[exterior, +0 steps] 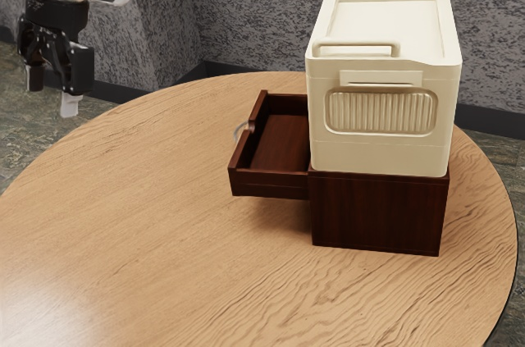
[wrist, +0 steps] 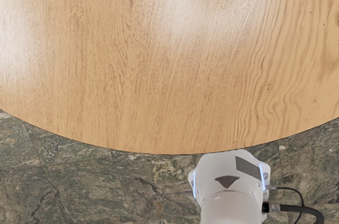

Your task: Push the drawer handle with one arm to close the drawer

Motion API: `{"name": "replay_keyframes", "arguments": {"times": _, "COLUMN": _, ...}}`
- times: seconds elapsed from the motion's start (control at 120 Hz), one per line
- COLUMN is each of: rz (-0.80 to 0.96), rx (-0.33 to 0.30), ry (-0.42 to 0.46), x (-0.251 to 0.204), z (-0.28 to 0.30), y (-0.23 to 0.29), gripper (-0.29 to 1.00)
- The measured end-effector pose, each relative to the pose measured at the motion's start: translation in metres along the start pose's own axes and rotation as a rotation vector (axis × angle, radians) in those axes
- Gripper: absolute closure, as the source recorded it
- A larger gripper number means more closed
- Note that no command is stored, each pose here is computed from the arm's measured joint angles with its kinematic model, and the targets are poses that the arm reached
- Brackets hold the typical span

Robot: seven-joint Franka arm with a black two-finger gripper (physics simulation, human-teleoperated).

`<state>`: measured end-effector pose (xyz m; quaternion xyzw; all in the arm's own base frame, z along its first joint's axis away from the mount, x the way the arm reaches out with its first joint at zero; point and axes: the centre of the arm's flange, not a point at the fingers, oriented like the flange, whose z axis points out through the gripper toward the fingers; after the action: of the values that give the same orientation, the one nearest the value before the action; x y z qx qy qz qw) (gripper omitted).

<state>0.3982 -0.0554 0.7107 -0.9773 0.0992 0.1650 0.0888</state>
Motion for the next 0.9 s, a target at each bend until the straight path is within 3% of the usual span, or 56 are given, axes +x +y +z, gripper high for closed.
{"name": "replay_keyframes", "arguments": {"times": 0.092, "rz": -0.025, "rx": 0.004, "ry": 0.095, "x": 0.011, "z": -0.005, "y": -0.006, "gripper": 0.02}}
{"name": "replay_keyframes", "arguments": {"times": 0.242, "rz": -0.116, "rx": -0.01, "ry": 0.173, "x": 0.028, "z": -0.009, "y": -0.033, "gripper": 0.02}}
{"name": "replay_keyframes", "arguments": {"times": 0.433, "rz": -0.104, "rx": -0.005, "ry": 0.258, "x": 0.04, "z": -0.015, "y": -0.022, "gripper": 0.02}}
{"name": "replay_keyframes", "arguments": {"times": 0.583, "rz": -0.222, "rx": -0.152, "ry": 0.192, "x": 0.028, "z": 0.089, "y": -0.118, "gripper": 0.02}}
{"name": "replay_keyframes", "arguments": {"times": 0.667, "rz": -0.303, "rx": -0.189, "ry": 0.179, "x": 0.02, "z": 0.147, "y": -0.154, "gripper": 0.02}}
{"name": "replay_keyframes", "arguments": {"times": 0.758, "rz": -0.3, "rx": -0.141, "ry": 0.199, "x": 0.047, "z": 0.186, "y": -0.169, "gripper": 0.02}}
{"name": "replay_keyframes", "arguments": {"times": 0.9, "rz": -0.165, "rx": -0.076, "ry": 0.303, "x": 0.084, "z": 0.208, "y": -0.179, "gripper": 0.02}}
